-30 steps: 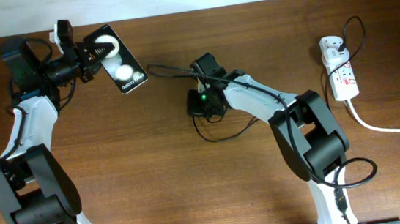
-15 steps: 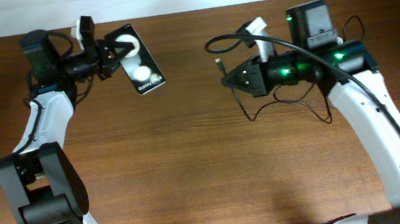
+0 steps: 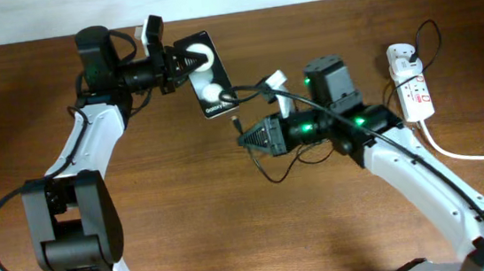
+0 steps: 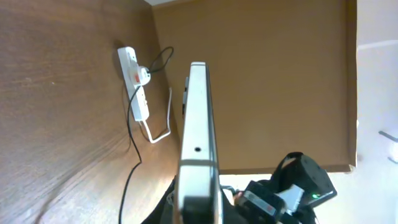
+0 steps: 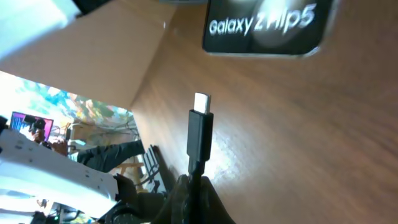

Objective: Plug charger to phone and switch on socket
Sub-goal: 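Push the USB-C plug into the phone's bottom port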

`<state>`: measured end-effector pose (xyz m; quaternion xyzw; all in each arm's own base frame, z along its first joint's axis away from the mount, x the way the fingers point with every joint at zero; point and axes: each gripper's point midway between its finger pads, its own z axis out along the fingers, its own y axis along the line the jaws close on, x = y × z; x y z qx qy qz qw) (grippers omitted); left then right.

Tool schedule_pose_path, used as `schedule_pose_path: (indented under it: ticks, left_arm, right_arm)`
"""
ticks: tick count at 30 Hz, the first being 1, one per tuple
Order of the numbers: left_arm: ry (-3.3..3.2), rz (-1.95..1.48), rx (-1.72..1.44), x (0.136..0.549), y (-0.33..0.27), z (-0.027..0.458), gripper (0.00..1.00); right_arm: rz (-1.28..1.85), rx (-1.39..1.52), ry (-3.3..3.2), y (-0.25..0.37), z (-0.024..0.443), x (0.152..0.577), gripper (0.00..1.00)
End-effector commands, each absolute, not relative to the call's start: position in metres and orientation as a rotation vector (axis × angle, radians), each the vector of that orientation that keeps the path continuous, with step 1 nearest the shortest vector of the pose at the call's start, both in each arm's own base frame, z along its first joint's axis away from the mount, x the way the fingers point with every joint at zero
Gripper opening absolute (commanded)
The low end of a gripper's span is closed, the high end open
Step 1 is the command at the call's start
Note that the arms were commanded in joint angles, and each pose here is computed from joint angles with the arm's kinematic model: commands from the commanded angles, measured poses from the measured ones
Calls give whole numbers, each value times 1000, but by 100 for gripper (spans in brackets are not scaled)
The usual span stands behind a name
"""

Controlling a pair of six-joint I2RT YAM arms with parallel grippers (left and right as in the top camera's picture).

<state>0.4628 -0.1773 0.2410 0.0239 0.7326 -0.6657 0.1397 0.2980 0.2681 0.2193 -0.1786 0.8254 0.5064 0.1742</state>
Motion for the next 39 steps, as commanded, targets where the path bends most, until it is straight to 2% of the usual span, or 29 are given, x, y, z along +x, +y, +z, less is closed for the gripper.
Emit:
schedule_pose_path:
  ticks: [1, 7, 16, 39]
  left_arm:
    - [2105, -1986, 159, 451, -182, 251, 0]
    - [2104, -1986, 163, 451, -182, 251, 0]
    - [2114, -1999, 138, 451, -182, 252, 0]
    - [2090, -1927, 133, 461, -186, 251, 0]
  right_arm:
    - [1434, -378, 2415, 268, 204, 307, 4]
    - [1445, -406, 2396, 283, 202, 307, 4]
    - [1455, -343, 2428, 283, 201, 308, 4]
    - [1447, -424, 2383, 284, 204, 307, 4]
